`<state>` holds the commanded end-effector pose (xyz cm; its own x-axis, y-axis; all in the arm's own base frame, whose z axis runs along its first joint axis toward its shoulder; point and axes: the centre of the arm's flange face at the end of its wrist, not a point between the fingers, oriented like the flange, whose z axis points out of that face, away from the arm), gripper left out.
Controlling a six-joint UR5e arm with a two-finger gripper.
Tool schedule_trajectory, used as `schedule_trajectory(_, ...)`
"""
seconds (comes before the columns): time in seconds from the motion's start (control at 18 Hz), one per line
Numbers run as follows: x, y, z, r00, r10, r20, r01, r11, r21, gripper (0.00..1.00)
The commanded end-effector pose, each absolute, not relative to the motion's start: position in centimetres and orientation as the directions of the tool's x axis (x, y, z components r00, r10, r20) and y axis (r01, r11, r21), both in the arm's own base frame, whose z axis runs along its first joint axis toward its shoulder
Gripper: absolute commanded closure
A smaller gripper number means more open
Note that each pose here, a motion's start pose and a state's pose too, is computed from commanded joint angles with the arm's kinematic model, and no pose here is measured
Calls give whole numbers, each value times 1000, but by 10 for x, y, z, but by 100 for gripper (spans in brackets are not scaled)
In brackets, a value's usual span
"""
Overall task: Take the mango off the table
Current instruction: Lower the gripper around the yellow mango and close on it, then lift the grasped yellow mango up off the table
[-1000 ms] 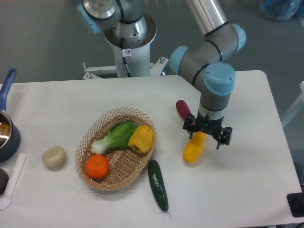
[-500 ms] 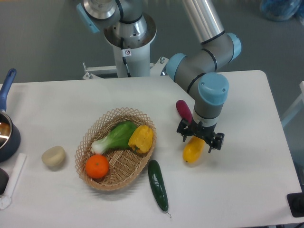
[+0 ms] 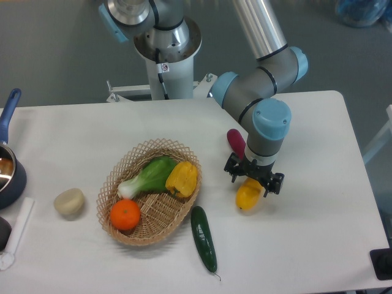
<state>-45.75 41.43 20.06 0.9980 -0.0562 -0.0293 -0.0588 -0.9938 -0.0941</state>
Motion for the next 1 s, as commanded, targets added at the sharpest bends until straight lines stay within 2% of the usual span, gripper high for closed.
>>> schedule_trajectory(0.11,-457,414,201,998,-57,-34,-60,-994,-88,13)
schedule_trajectory(0.39,-459,414,209,997,-57,-47,-61,-994,-94,63)
schedule_trajectory(0.61,-464,414,221,996,-55,-66,-62,-993,-103,70)
schedule_trajectory(1.0,-485,383,345,951,-175,-253,-212,-969,-127,70)
